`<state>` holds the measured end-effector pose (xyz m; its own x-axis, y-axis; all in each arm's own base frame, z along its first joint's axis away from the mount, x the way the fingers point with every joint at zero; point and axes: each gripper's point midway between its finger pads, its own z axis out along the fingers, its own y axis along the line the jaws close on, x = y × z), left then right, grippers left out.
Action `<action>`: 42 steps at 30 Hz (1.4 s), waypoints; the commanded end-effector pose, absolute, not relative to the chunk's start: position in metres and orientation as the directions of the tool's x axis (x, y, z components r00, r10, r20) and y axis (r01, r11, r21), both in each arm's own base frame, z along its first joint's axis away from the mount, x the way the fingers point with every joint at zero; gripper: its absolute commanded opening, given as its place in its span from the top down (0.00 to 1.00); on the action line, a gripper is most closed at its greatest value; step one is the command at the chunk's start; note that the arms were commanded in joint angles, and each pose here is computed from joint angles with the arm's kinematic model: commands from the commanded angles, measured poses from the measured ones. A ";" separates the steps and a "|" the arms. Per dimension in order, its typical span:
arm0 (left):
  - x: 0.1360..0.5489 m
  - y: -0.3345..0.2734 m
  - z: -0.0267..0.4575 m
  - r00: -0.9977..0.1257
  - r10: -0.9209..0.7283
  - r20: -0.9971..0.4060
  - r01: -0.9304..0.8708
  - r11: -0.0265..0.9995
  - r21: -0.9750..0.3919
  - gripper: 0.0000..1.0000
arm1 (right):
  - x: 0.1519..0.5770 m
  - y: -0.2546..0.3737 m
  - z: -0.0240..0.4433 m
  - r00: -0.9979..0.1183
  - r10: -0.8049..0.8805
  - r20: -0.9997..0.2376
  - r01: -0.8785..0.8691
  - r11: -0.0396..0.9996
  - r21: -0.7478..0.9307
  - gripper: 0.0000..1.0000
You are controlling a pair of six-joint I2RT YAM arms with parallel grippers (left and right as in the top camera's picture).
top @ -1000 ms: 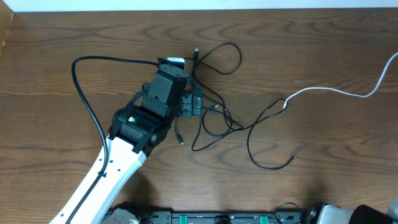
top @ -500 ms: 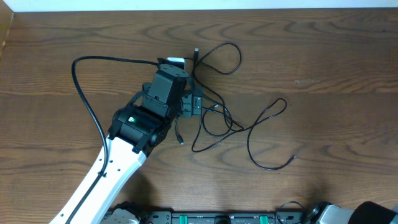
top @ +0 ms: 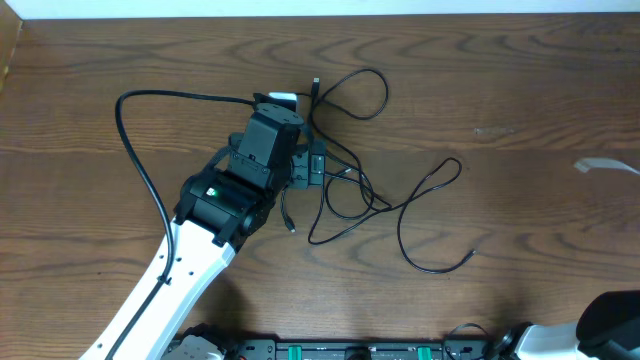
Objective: Untangle cables
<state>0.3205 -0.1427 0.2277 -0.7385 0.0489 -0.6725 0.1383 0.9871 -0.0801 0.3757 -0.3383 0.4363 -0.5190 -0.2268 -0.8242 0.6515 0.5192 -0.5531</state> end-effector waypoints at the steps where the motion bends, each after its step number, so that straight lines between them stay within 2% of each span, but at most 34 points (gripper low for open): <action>1: 0.323 -0.143 0.231 -0.732 0.053 -0.679 0.138 0.988 -0.072 0.03 | 0.377 -0.341 0.436 -0.502 -0.215 -0.837 0.661 0.530 -0.532 0.99; 14: 0.323 -0.143 0.231 -0.732 0.053 -0.679 0.138 0.988 -0.072 0.03 | 0.344 -0.377 0.438 -0.513 -0.172 -0.841 0.712 0.462 -0.529 0.99; 18: 0.323 -0.143 0.231 -0.732 0.053 -0.679 0.138 0.988 -0.072 0.03 | 0.341 -0.381 0.429 -0.515 -0.157 -0.843 0.695 0.498 -0.518 0.99; 21: 0.323 -0.143 0.231 -0.732 0.053 -0.679 0.138 0.988 -0.072 0.03 | 0.340 -0.392 0.414 -0.505 -0.115 -0.855 0.697 0.530 -0.483 0.99; 30: 0.323 -0.143 0.231 -0.732 0.053 -0.679 0.138 0.988 -0.072 0.03 | 0.345 -0.419 0.343 -0.569 0.031 -0.822 0.678 0.582 -0.448 0.99; 38: 0.323 -0.143 0.231 -0.732 0.053 -0.679 0.138 0.988 -0.072 0.03 | 0.352 -0.426 0.271 -0.664 0.143 -0.734 0.627 0.642 -0.442 0.99; 42: 0.323 -0.143 0.231 -0.732 0.053 -0.679 0.138 0.988 -0.072 0.03 | 0.353 -0.427 0.247 -0.673 0.198 -0.712 0.631 0.656 -0.414 0.99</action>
